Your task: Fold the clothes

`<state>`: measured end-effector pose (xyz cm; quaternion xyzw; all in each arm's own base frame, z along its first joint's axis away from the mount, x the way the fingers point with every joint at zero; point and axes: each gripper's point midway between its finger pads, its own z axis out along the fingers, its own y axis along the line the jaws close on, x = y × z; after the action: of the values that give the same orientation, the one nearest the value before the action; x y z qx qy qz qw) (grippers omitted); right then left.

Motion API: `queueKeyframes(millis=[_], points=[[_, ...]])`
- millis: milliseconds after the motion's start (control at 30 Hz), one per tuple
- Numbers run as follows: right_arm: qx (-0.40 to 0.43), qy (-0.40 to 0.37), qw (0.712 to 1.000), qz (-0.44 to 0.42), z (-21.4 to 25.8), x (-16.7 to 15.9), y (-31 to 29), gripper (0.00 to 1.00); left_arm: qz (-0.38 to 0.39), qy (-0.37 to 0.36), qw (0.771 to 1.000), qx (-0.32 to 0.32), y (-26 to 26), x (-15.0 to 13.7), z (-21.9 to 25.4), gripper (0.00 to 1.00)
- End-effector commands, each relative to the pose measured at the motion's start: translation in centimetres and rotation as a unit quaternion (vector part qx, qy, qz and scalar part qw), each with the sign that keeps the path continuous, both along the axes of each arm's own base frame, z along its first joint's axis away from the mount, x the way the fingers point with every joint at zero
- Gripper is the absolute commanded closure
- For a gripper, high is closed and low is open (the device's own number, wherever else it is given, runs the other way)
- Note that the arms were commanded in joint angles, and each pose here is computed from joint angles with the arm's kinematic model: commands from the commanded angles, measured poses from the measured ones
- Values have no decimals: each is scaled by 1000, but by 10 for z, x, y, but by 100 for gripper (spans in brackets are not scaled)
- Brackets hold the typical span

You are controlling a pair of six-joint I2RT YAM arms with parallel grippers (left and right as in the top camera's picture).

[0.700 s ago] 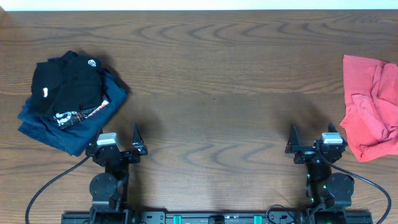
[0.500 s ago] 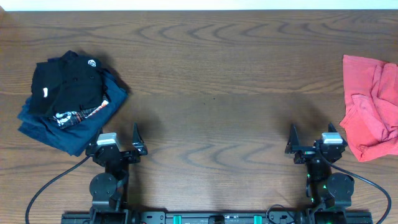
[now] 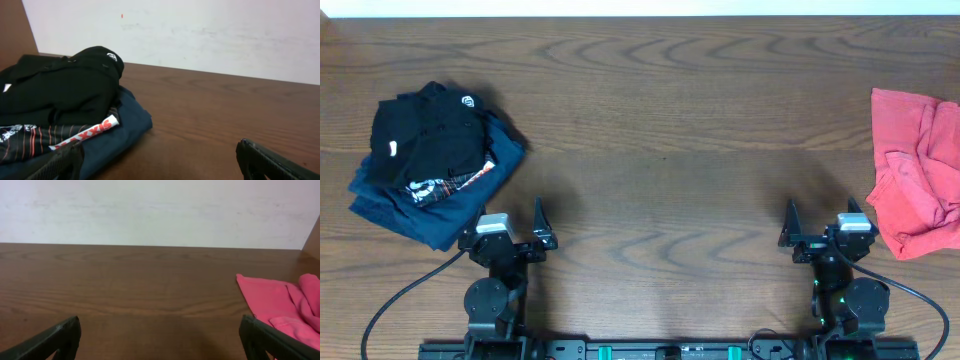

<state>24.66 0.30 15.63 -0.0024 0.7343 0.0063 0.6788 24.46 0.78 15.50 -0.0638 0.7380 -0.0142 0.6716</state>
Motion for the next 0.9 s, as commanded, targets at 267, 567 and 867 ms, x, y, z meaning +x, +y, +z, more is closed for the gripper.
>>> queueKeyframes(millis=[267,567,867], points=[[4,2,1000,6,-1,0,3,1,1,42,999,5,1,0,-24,2],[4,2,1000,5,-1,0,3,1,1,90,996,6,1,0,-46,2],[4,2,1000,5,-1,0,3,1,1,84,996,6,1,2,-43,2]])
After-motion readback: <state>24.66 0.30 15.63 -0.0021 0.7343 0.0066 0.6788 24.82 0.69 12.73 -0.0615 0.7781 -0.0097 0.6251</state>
